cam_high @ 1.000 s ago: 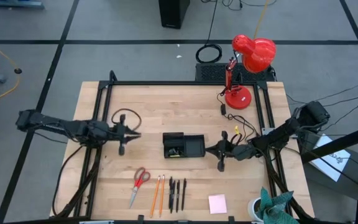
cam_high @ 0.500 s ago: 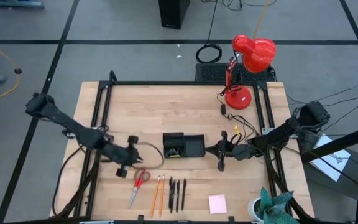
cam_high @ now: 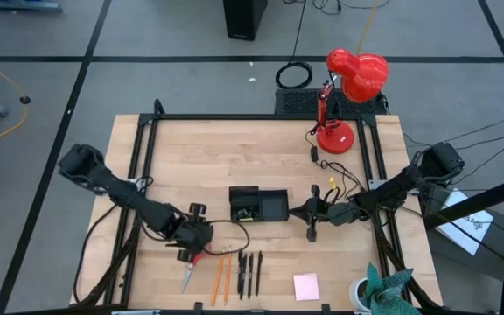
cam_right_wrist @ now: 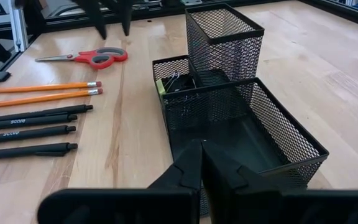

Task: Pick and place office supplies into organizer
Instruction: Put the red scissors into the black desk organizer

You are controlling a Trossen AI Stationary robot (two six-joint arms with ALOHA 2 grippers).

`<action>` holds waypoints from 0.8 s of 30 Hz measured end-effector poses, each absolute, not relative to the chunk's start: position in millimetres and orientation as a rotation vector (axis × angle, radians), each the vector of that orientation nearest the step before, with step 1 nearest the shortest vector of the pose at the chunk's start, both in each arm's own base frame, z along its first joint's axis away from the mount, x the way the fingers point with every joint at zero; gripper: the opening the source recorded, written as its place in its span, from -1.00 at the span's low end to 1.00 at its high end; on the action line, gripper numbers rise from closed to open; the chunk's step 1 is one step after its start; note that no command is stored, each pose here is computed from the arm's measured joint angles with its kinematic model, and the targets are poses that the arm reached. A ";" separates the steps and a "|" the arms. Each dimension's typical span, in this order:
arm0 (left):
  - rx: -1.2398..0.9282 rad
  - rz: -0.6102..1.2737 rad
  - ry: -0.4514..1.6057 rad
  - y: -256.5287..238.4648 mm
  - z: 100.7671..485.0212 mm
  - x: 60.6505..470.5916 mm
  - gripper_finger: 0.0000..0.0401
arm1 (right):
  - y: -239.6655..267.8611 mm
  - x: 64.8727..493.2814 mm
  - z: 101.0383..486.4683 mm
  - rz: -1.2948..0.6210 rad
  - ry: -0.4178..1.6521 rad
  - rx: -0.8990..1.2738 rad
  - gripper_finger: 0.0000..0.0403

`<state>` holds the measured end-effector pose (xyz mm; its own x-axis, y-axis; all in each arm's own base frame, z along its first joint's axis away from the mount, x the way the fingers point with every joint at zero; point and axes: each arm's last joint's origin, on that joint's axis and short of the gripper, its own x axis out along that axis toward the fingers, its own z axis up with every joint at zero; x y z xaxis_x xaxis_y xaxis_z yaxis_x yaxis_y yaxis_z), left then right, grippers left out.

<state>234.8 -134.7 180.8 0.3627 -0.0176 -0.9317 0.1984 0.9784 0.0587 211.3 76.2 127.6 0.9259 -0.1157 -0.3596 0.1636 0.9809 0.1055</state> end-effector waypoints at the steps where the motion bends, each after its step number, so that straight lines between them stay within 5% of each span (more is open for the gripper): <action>1: 0.163 -0.150 1.201 -136.6 180.9 236.8 0.04 | 76.2 211.3 127.6 -0.144 0.360 0.135 -0.98; 6: 0.151 -0.170 1.235 -141.3 176.7 242.8 0.18 | 76.2 211.3 127.6 -0.144 0.360 0.135 -0.98; 24: 0.188 -0.155 1.311 -148.6 141.3 253.1 0.19 | 76.2 211.3 127.5 -0.144 0.361 0.134 -0.98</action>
<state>253.1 -148.6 141.3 0.2500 -0.0071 -0.9682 0.2192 0.9744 0.0494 211.3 76.2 127.5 0.9256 -0.1159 -0.3604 0.1636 0.9810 0.1047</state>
